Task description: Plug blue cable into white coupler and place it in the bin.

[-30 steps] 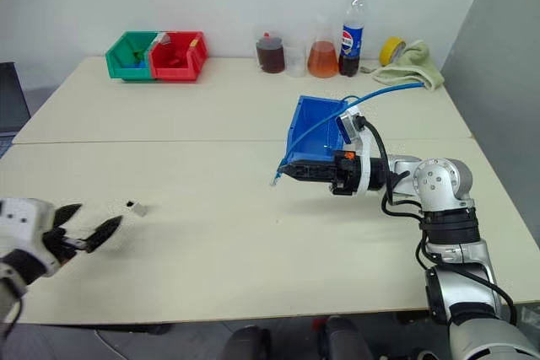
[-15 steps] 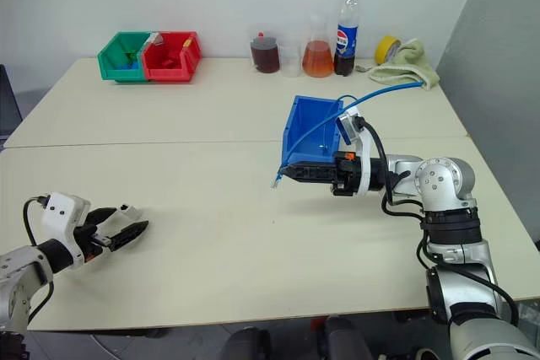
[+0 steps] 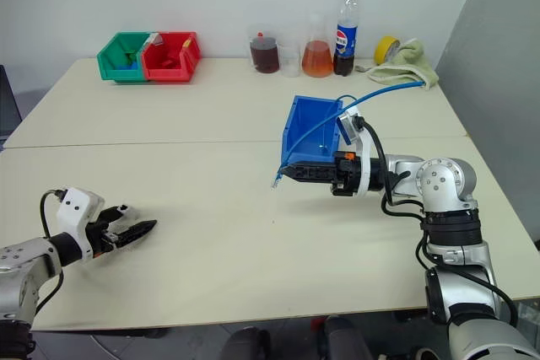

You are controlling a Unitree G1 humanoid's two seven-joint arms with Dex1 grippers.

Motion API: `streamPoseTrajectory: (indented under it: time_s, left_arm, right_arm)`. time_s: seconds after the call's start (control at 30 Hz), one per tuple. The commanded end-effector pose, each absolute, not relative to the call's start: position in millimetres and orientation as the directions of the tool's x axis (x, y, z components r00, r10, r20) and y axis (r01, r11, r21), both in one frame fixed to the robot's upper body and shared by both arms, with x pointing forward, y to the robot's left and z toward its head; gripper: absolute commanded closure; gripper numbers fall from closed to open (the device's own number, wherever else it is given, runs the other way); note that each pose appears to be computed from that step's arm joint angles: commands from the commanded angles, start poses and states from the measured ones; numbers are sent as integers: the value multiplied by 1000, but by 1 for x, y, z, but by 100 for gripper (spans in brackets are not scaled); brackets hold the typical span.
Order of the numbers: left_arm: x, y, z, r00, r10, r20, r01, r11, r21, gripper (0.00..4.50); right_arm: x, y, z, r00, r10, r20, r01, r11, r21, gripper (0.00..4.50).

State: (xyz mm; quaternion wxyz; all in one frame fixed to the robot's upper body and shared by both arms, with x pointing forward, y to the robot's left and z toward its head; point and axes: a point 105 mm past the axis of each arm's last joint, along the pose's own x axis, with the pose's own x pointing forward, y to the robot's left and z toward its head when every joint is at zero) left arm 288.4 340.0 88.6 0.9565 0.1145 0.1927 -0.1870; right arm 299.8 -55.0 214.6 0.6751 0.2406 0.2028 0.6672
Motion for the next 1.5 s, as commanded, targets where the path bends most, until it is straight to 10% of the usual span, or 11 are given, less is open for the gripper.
streamPoseTrajectory:
  time_s: [0.03,0.4,0.93,1.17,1.5]
  left_arm:
    - [282,350,93,857,-288,-428,391,904,175,159]
    - [285,350,92,855,-290,-429,398,899,184,371]
    - [289,314,124,807,-484,-340,530,847,52,371]
    - [281,235,153,555,-778,-293,765,616,-186,371]
    - [280,161,148,187,-882,-432,973,228,-45,371]
  right_arm:
    - [296,-57,228,16,996,88,-826,-37,562,434]
    - [299,-57,228,24,996,86,-826,-29,563,434]
    - [301,-57,228,33,995,90,-827,-23,561,434]
    - [304,-55,229,38,995,92,-837,-19,547,434]
    - [307,-56,233,88,992,94,-867,30,497,434]
